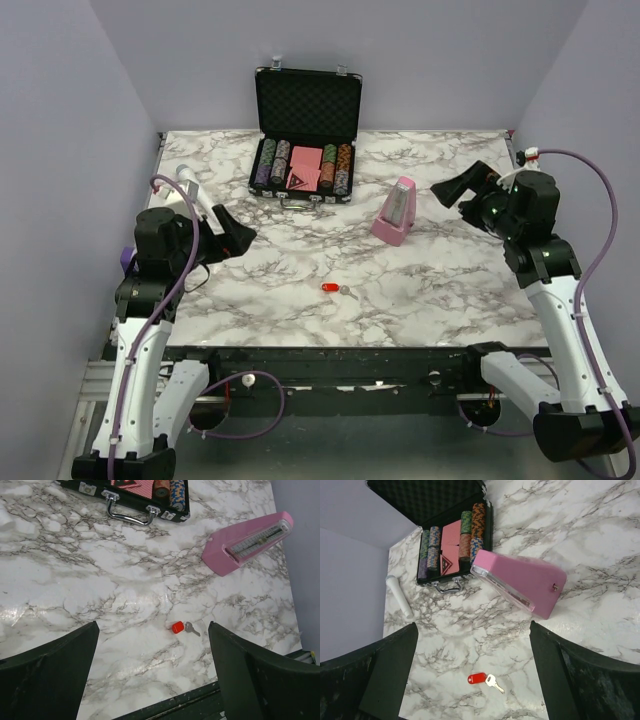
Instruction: Remove the keys from the keyring
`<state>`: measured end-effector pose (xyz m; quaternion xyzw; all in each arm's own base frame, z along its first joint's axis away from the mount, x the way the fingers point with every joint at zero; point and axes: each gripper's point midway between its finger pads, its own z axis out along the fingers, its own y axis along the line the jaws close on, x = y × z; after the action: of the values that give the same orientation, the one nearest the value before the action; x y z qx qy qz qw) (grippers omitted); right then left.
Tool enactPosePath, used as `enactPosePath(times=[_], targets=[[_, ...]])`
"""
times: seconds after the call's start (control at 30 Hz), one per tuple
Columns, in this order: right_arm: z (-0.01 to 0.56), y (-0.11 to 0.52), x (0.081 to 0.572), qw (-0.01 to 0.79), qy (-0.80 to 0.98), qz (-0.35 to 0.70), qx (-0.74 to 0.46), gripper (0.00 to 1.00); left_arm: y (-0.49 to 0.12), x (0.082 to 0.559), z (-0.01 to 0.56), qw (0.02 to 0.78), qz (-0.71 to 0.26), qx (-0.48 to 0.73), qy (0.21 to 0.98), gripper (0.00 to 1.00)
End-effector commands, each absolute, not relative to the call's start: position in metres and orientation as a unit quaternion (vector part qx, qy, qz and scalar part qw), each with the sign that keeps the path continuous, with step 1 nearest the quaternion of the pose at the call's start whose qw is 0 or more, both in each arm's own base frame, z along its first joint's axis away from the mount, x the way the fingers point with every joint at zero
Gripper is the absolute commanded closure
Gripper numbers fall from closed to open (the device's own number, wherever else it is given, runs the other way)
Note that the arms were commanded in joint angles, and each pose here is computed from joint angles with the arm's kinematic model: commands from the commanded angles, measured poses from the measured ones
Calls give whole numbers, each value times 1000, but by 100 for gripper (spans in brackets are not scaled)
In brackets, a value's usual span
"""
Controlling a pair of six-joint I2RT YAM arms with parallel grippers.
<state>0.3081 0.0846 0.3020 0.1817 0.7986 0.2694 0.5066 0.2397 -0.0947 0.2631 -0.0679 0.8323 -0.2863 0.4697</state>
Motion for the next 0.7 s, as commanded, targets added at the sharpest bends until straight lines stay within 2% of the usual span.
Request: enactPosePath(times=[0.0, 0.2, 0.4, 0.67], targets=[[306, 89, 297, 486, 811, 276, 173, 0, -90, 233, 244, 432, -273, -96, 854, 1], [303, 92, 294, 471, 818, 281, 172, 0, -118, 226, 225, 383, -354, -87, 848, 1], [298, 94, 287, 455, 829, 279, 171, 0, -135, 210, 206, 379, -321, -55, 867, 1], [290, 101, 282, 431, 843, 283, 151, 0, -190, 186, 168, 321, -351, -9, 879, 4]])
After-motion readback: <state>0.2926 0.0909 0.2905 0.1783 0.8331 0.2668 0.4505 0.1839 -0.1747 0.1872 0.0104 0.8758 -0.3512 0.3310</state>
